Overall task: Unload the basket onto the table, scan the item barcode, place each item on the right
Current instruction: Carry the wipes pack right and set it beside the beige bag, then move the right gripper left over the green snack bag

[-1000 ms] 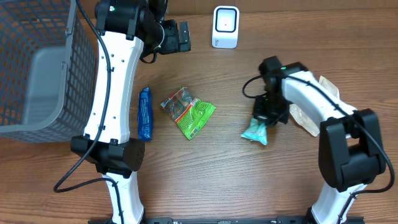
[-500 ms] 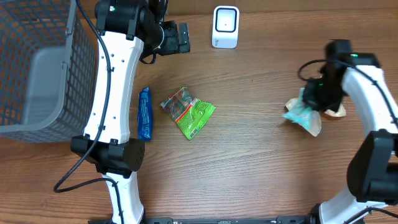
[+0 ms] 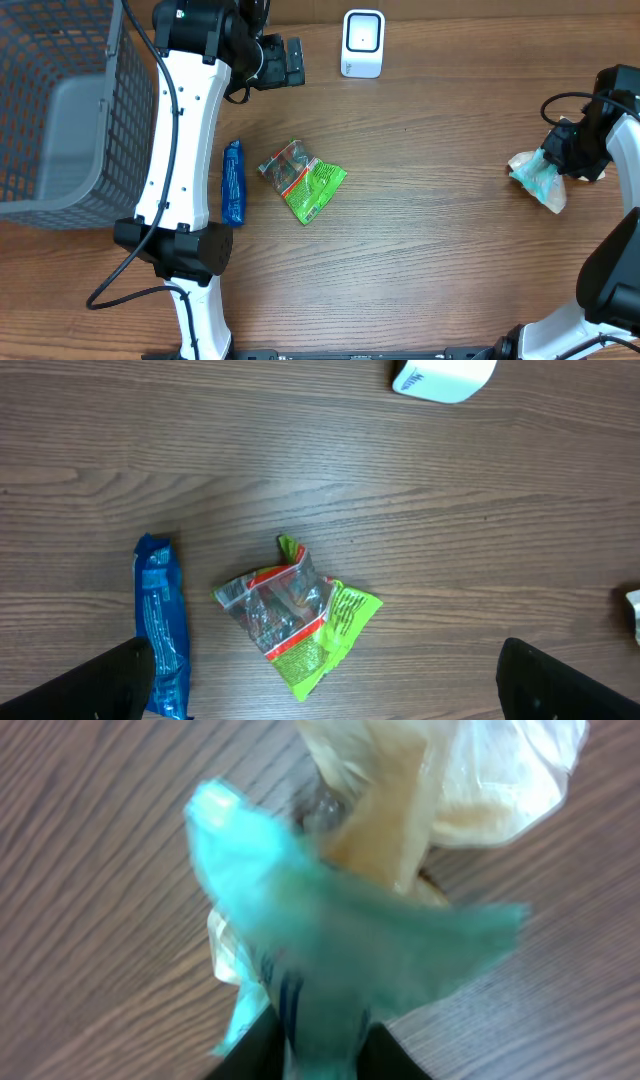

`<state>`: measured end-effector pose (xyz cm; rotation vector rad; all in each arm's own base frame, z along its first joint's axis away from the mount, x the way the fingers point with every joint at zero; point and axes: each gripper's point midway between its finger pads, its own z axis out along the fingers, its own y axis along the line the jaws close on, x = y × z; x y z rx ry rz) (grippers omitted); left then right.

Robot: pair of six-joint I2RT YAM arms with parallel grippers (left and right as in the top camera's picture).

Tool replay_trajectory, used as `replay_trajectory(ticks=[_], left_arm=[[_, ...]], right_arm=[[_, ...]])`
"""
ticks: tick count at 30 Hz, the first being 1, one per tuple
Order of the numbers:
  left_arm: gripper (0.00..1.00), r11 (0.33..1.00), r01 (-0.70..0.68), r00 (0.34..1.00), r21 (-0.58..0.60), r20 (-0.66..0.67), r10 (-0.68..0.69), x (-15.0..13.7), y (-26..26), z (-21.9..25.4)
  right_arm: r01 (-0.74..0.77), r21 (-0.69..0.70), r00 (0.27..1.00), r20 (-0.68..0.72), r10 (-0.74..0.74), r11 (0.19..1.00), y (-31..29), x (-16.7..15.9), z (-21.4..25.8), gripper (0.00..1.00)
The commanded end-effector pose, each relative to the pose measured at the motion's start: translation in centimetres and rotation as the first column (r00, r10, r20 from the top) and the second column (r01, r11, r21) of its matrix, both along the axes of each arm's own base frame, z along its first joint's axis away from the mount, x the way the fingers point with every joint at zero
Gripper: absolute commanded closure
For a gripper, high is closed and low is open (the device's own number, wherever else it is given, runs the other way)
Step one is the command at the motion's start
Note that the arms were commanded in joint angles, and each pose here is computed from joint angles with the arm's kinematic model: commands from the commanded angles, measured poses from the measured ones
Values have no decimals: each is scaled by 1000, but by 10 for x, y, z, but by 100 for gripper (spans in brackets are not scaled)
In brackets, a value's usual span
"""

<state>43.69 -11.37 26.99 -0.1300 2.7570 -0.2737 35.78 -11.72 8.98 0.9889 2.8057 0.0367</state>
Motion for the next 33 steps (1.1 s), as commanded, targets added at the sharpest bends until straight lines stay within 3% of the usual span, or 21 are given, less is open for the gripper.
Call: replay_trajectory(ticks=[1, 6, 9, 18, 25, 33], left_arm=[[0, 999, 19, 1000, 27, 0, -19, -1, 2, -1], [0, 999, 19, 1000, 28, -3, -18, -2, 2, -2], [0, 999, 18, 1000, 29, -2, -18, -1, 2, -2], [0, 999, 16, 1000, 29, 3, -16, 0, 2, -1], [0, 995, -27, 999, 98, 20, 25, 4, 17, -2], [0, 983, -148, 989, 108, 40, 144, 12, 43, 0]], right_arm=[[27, -63, 999, 25, -25, 998, -18, 0, 15, 71], [17, -4, 998, 53, -17, 1000, -10, 5, 19, 56], [-68, 87, 991, 122, 57, 994, 8, 19, 36, 50], [-344, 255, 903, 355, 244, 904, 95, 59, 108, 50], [-554, 252, 816, 352, 458, 794, 199, 51, 106, 50], [-661, 188, 743, 299, 599, 726, 285, 28, 94, 48]])
